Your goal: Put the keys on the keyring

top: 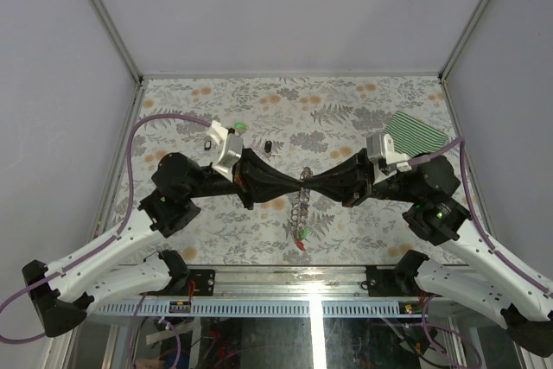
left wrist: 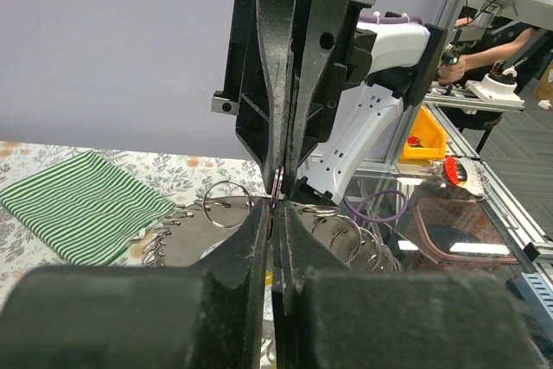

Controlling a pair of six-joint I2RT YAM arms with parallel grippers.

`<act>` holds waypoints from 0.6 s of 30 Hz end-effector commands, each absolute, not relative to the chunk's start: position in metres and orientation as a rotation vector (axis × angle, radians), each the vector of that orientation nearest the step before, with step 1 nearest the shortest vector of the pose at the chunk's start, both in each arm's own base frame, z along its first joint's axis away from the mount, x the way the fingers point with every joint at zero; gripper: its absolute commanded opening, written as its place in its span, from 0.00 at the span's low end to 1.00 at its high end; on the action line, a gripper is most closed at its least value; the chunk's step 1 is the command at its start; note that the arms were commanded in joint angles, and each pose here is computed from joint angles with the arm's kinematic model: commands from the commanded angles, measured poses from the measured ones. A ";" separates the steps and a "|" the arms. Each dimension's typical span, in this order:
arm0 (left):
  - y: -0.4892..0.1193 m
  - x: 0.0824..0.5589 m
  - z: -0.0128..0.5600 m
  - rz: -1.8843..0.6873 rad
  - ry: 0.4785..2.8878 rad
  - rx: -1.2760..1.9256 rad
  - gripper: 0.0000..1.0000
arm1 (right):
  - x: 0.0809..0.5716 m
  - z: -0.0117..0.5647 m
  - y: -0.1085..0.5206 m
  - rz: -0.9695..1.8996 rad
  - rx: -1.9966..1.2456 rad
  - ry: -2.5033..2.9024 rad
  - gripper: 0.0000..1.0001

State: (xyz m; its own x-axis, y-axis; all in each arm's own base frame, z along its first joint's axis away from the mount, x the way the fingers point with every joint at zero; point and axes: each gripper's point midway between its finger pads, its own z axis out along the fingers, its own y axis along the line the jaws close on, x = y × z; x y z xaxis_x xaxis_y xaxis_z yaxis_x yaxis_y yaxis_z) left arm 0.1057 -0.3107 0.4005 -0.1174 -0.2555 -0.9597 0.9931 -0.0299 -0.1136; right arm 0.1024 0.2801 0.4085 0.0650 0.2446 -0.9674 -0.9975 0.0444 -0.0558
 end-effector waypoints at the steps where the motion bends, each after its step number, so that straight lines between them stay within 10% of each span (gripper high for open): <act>1: -0.308 0.102 0.417 -1.407 1.017 0.976 0.00 | 0.088 0.455 0.266 1.206 -1.012 0.818 0.00; 9: -0.300 0.114 0.411 -1.222 1.182 1.072 0.00 | 0.094 0.446 0.254 1.088 -1.022 0.888 0.25; 18: -0.284 0.129 0.375 -0.966 1.455 1.320 0.00 | 0.111 0.427 0.249 1.001 -1.017 1.054 0.28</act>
State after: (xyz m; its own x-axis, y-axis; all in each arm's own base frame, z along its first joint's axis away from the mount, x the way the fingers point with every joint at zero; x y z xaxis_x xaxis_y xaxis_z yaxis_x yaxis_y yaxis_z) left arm 0.1234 -0.2991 0.4069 -0.0240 0.0630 -0.9977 0.9953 0.0952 -0.0180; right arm 0.0993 0.2497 0.4311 0.2018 0.1992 -0.9590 -0.9709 0.1700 -0.1689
